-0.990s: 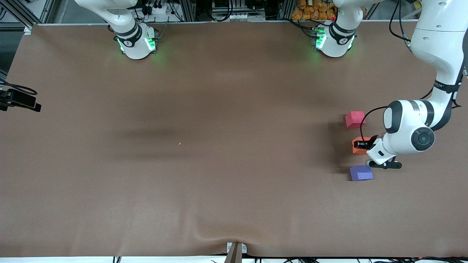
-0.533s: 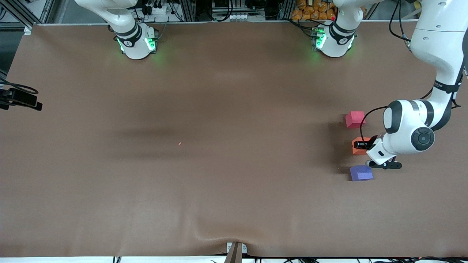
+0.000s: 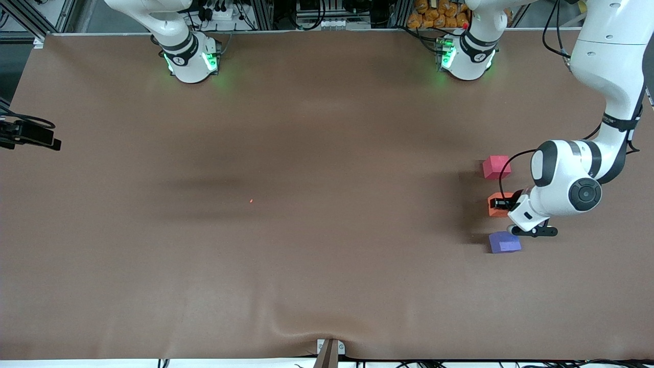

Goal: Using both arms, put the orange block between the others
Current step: 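Lower the orange cube onto the table between the pink and purple cubes, then open the left gripper and lift it off the orange cube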

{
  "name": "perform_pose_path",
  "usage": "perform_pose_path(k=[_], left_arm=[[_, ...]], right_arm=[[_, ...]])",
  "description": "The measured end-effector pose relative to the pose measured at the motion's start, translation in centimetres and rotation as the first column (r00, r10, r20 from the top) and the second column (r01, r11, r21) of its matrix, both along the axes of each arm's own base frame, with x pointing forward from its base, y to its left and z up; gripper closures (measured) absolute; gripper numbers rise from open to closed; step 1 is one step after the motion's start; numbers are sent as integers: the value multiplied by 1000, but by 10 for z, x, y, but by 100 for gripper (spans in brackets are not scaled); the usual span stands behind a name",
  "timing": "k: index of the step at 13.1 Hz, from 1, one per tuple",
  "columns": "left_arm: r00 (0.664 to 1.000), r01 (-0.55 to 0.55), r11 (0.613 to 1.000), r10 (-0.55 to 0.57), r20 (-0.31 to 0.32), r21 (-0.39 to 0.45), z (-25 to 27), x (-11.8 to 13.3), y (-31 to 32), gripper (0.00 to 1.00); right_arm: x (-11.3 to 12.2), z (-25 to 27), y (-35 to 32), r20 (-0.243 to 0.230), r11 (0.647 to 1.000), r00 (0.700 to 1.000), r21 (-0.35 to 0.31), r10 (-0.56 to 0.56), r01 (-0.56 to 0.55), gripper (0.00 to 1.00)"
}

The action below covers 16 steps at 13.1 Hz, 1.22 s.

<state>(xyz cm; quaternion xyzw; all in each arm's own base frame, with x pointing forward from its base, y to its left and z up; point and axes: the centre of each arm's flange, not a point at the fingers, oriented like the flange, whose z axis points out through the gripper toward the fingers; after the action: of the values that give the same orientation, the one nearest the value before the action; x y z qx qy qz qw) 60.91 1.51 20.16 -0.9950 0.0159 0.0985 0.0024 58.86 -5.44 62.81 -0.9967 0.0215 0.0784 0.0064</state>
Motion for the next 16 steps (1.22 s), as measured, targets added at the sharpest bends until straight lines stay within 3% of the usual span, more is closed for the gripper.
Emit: perform_pose_path(k=[3,8,12,16], left_arm=[[1000,0,1000,0,0,0,0,0,0,47],[1000,-5,1000,5,19,1,7,6,1,1],[997,-8,1000,7,74,7,56,35,2,0],[957,-25,999,17,288,25,204,77,8,0]], right_arm=[[0,0,0,0,1000,1000,-1,0,0,0],[0,0,0,0,1000,1000,-2,-1,1,0],[0,0,-1,-1,1000,1000,-3,-2,2,0],[0,0,-1,-1,1000,1000,-3,-2,2,0]])
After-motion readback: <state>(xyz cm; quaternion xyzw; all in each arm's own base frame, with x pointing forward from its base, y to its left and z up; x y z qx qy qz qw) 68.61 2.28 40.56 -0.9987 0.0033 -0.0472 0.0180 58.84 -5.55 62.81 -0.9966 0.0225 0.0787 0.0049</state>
